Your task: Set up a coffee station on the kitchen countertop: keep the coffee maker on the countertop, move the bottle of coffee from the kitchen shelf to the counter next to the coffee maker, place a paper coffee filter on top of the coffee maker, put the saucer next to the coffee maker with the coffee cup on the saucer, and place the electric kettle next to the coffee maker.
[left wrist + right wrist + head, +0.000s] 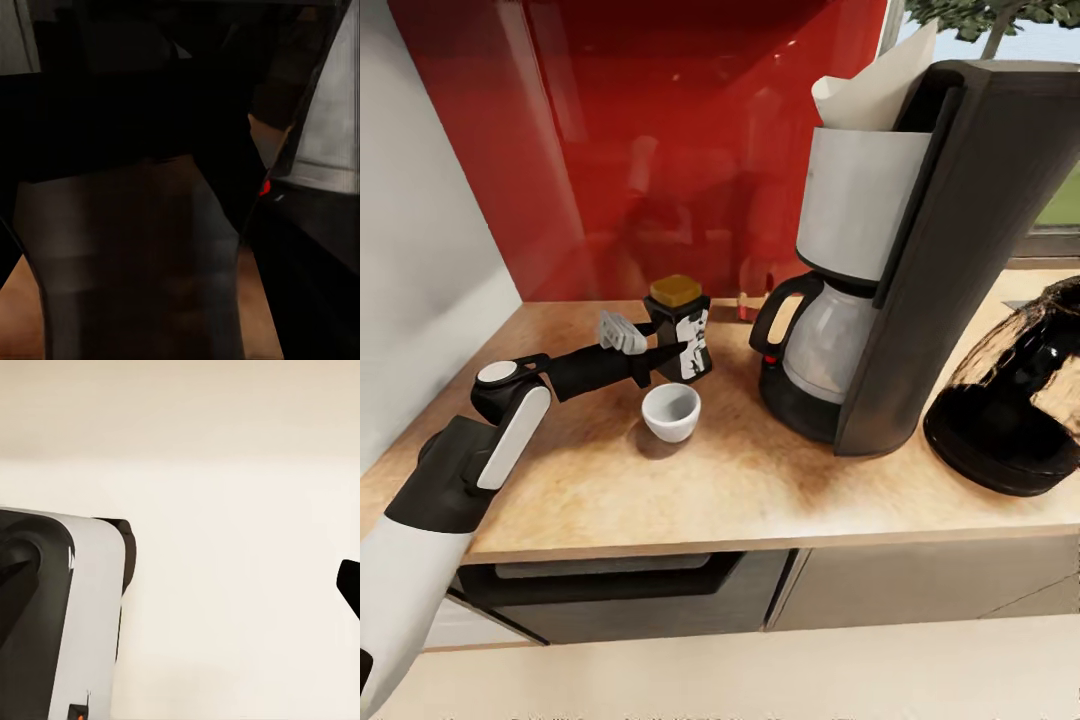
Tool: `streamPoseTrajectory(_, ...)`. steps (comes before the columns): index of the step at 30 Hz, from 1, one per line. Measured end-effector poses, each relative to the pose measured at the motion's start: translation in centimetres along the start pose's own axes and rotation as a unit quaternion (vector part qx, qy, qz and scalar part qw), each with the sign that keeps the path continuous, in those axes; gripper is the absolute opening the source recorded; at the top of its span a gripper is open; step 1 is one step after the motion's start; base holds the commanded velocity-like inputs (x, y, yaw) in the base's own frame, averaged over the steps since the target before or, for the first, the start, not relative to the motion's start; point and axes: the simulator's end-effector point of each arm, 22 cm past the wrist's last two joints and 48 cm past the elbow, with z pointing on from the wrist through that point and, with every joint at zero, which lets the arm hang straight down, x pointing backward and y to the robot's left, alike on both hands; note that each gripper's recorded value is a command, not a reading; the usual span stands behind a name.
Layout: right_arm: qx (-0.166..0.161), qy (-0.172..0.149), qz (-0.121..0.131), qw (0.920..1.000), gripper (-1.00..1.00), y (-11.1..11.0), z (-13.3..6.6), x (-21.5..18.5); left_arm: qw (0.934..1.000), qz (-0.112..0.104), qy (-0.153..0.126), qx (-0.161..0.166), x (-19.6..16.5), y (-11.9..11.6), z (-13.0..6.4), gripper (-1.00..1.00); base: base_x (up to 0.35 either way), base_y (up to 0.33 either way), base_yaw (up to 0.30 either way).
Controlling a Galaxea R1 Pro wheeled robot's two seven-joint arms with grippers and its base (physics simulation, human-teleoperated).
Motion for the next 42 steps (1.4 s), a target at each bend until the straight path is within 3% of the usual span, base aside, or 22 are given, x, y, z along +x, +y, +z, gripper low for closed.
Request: streamPoseTrajectory(42, 0.0, 0.0, 0.0, 1.0, 1.0, 0.01, 0.0, 0.01, 1.0, 0.001, -0.002, -0.002, -0.19, 0.08, -0.09, -1.0, 0.004, -0.003, 0.0)
